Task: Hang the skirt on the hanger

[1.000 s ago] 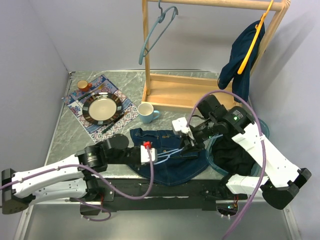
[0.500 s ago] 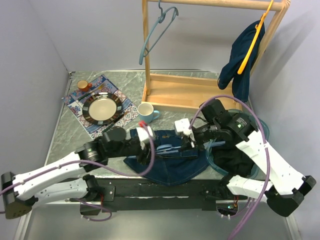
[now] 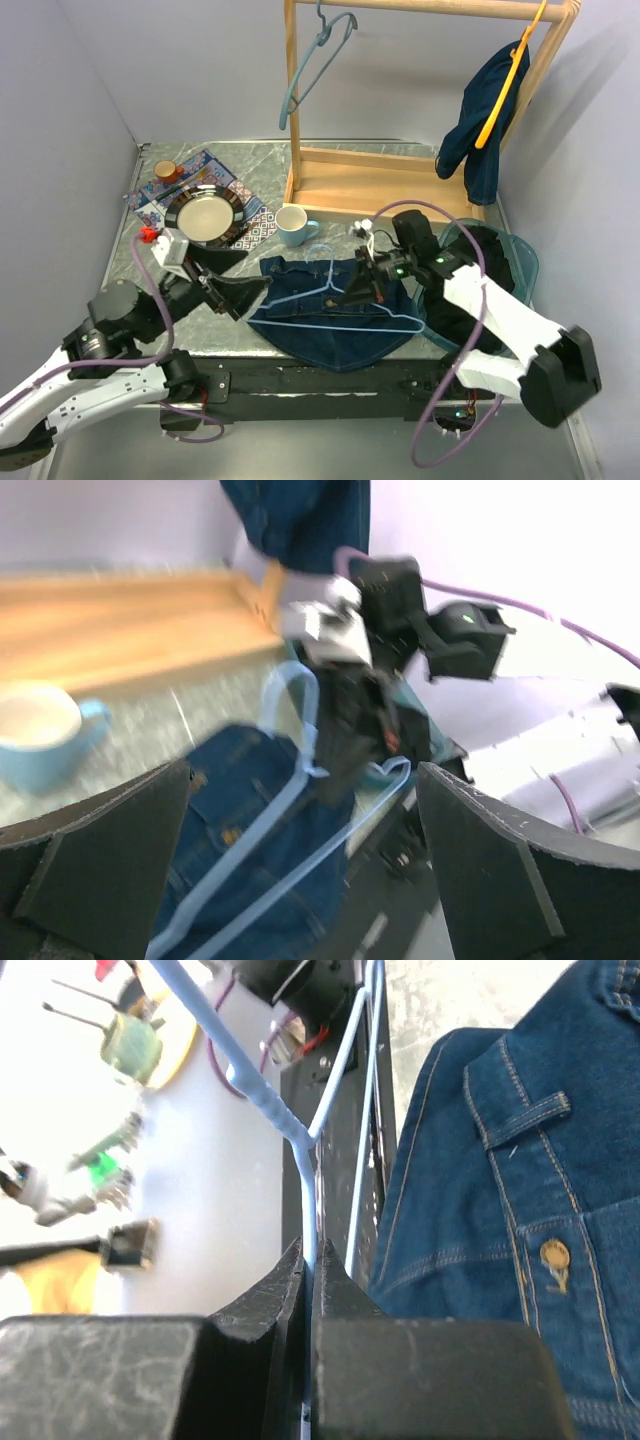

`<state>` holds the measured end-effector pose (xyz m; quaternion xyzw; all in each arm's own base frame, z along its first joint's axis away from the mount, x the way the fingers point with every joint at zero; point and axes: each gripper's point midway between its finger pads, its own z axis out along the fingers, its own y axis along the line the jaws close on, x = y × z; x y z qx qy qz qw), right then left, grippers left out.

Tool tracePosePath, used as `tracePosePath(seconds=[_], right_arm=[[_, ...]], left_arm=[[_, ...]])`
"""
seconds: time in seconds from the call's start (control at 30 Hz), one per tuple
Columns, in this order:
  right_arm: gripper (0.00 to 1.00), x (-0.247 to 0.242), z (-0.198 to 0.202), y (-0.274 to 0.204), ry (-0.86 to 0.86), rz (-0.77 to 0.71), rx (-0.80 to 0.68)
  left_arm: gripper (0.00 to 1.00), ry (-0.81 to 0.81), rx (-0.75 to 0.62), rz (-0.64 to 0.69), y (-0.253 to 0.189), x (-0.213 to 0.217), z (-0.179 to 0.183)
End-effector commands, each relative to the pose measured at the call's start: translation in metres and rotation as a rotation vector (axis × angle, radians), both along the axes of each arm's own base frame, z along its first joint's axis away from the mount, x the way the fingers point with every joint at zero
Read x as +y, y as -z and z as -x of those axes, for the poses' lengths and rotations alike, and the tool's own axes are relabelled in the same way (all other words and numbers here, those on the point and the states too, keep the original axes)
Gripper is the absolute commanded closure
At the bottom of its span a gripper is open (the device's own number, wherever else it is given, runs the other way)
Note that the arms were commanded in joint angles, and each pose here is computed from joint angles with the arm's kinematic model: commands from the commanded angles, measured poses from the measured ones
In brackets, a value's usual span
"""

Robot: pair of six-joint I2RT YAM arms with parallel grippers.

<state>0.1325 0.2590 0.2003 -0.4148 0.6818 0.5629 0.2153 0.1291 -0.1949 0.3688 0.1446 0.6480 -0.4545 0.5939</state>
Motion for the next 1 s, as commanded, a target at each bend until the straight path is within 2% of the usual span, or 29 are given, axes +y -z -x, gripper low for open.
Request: tracePosePath(seconds=[0.0,0.1,0.2,0.23,0.43,0.53,0.7,0.83,0.97], right_arm=[[1.00,0.024,-0.031,0.001,0.063,-0.069,0.131],[1.00,0.030,-0.040,0.024,0.077,-0.020,0.213],[1.00,0.036,-0.047,0.034,0.093,0.002,0.239],[1.00,0.038,-0.047,0.036,0.095,0.007,0.241],[1.00,0.042,-0.048,0.055,0.079,0.028,0.297],[1.00,0.041,-0.044,0.060,0.070,0.020,0.313],[1.00,0.035,-0.046,0.067,0.085,0.020,0.285],[1.00,0.034,-0.046,0.070,0.082,0.030,0.290],[1.00,0.034,-0.046,0.071,0.073,0.027,0.293]], left_arm=[[0.01,0.054,0.203,-0.036,0.065,-0.020,0.004],[0.01,0.116,0.266,-0.004,0.086,-0.033,0.012],[0.06,0.096,0.351,0.016,0.110,-0.037,0.009],[0.11,0.087,0.393,0.033,0.116,-0.038,0.009],[0.26,-0.068,0.578,0.007,0.181,-0.031,-0.006],[0.26,-0.147,0.642,-0.031,0.216,-0.024,-0.012],[0.25,-0.295,0.655,-0.113,0.252,-0.010,-0.028],[0.25,-0.311,0.627,-0.139,0.255,-0.017,-0.038],[0.25,-0.406,0.636,-0.254,0.276,-0.010,-0.049]])
